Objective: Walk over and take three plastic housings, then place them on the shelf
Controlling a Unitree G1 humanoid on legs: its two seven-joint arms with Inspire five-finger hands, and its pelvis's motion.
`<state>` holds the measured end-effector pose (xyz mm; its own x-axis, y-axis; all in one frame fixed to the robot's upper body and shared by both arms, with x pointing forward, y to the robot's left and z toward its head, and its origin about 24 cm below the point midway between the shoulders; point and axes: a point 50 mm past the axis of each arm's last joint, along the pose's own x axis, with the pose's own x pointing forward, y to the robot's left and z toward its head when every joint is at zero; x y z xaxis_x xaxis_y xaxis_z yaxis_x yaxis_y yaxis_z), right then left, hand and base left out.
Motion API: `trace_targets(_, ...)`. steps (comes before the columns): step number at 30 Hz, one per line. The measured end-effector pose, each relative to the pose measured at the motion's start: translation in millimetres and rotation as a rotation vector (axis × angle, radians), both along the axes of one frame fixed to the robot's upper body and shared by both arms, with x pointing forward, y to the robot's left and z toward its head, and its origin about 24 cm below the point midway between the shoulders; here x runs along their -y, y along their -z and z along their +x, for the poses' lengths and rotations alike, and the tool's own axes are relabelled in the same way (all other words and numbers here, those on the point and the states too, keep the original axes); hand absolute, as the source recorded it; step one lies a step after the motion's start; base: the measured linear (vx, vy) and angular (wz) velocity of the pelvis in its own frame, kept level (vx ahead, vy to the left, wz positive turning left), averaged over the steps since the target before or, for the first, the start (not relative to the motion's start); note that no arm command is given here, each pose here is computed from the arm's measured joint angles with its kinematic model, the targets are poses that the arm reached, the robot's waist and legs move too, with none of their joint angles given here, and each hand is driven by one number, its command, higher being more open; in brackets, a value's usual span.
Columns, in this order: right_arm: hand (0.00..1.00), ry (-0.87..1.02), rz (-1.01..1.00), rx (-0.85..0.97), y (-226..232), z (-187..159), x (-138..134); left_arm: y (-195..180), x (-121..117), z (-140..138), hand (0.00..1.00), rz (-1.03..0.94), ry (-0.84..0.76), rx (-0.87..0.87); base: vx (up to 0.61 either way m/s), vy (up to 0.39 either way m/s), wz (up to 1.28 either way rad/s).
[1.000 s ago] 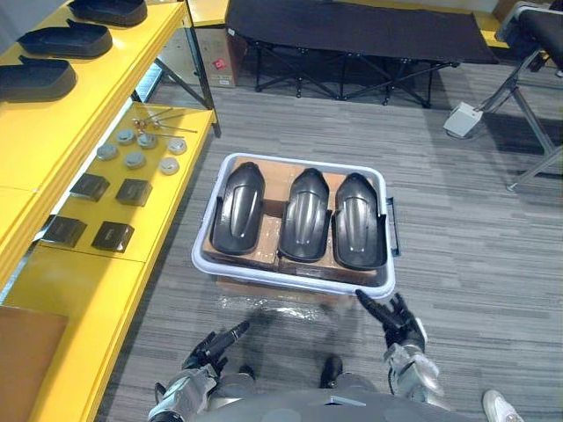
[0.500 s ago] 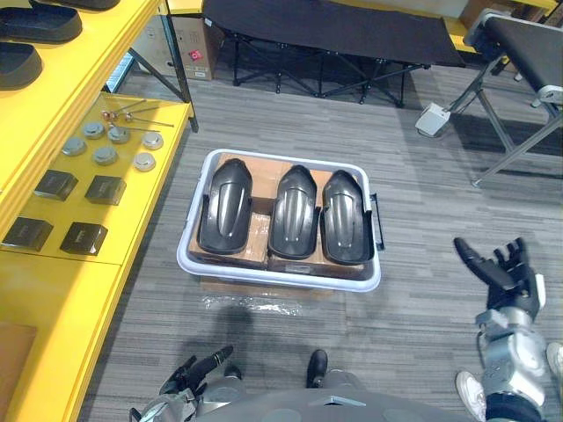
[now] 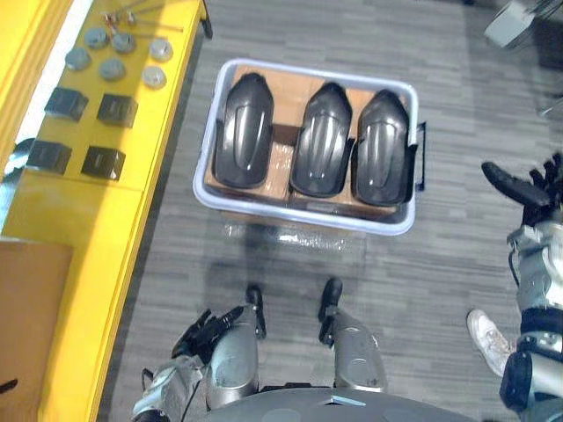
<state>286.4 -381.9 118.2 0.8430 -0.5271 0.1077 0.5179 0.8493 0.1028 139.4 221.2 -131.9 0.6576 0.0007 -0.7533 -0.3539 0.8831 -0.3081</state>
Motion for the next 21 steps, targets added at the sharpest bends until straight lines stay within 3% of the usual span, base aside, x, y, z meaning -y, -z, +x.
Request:
trace_targets(8,1.0,-0.086,-0.145,0.041,-55,33,-14,-5,7,14,1.0,-0.059,-0.022,0.046,-0.06,0.04,0.06)
trace_targets(17,1.0,-0.109,-0.209,-0.209,-38,48,-20,-6,12,19,1.0,-0.088,-0.01,0.063,0.0,0.013,0.04)
trace_targets(21,1.0,-0.054,-0.27,-0.306,-44,43,-1,-8,21,26,1.0,-0.104,0.019,0.076,-0.04,0.019,0.09)
